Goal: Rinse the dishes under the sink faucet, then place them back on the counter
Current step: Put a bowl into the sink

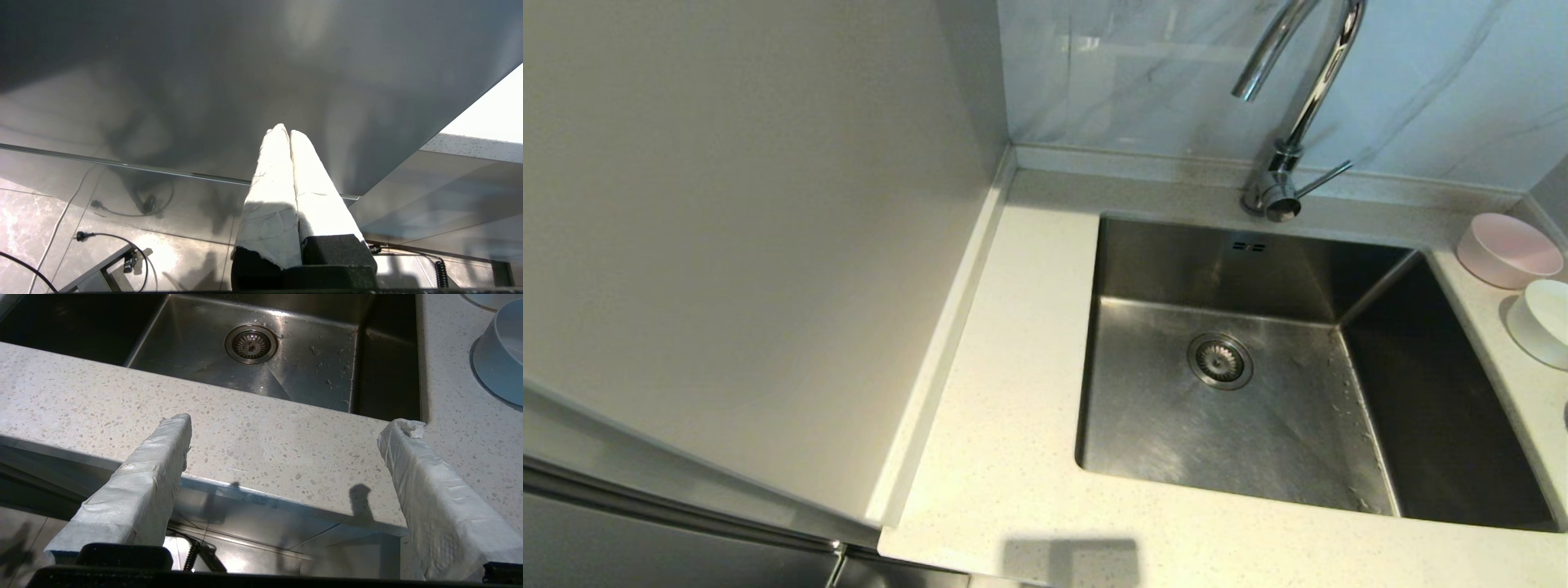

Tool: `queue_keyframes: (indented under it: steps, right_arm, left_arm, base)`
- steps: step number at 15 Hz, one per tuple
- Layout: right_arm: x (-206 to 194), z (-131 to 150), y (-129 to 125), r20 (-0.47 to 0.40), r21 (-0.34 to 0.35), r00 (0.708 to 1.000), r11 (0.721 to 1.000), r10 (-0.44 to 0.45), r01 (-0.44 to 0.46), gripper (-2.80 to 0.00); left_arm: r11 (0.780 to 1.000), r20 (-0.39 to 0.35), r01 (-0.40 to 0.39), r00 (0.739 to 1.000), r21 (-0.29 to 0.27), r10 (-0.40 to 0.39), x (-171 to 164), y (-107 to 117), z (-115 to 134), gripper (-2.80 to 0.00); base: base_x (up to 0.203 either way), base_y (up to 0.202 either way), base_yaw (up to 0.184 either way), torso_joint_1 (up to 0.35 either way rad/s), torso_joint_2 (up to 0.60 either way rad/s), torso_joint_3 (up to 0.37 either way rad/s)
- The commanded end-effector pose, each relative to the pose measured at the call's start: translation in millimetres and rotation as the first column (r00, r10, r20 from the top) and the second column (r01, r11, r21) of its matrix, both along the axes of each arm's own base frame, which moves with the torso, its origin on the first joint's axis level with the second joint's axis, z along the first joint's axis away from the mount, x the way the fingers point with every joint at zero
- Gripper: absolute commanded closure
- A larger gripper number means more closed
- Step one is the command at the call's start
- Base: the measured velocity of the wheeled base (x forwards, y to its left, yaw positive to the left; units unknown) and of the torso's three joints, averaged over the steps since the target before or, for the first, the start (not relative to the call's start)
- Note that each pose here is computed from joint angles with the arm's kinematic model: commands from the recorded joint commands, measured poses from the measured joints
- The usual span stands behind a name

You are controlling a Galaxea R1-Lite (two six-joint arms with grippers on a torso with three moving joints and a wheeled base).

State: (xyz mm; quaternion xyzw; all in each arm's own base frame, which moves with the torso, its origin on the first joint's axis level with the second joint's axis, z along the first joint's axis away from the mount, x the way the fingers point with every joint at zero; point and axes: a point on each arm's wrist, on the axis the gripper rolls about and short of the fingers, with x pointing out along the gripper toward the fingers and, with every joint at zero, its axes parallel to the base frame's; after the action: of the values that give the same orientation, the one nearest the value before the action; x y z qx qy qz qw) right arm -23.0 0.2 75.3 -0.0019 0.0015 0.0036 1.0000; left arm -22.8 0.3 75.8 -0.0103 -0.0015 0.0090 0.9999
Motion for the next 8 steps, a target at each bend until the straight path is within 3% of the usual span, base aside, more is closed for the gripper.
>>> queue_keyframes:
  steps: [1, 4, 6, 8]
  right_arm:
    - [0.0, -0.2, 0.0, 0.000, -0.001, 1.000, 1.000, 0.001, -0.001, -2.80]
    - [0.0, 0.0, 0.1, -0.002, -0.011, 1.000, 1.000, 0.004, -0.004, -2.80]
    - [0.1, 0.3, 0.1, 0.007, -0.069, 1.000, 0.998, 0.003, -0.003, -2.80]
    - [0.2, 0.5, 0.2, 0.007, -0.085, 1.000, 0.996, 0.005, -0.005, -2.80]
  left_arm:
    - [1.000, 0.003, -0.002, 1.000, -0.001, 0.002, -0.2, 0.0, 0.0, 0.00]
    - [1.000, 0.003, -0.002, 1.000, -0.001, 0.002, -0.2, 0.0, 0.0, 0.00]
    - [1.000, 0.003, -0.002, 1.000, -0.001, 0.002, -0.2, 0.0, 0.0, 0.00]
    - [1.000, 0.003, -0.002, 1.000, -0.001, 0.002, -0.2, 0.0, 0.0, 0.00]
  base:
    - [0.000, 0.000, 0.000, 0.000, 0.00, 0.000]
    - [0.000, 0.000, 0.000, 0.000, 0.00, 0.000]
    - [0.000, 0.000, 0.000, 0.000, 0.00, 0.000]
    - [0.000, 0.000, 0.000, 0.000, 0.00, 0.000]
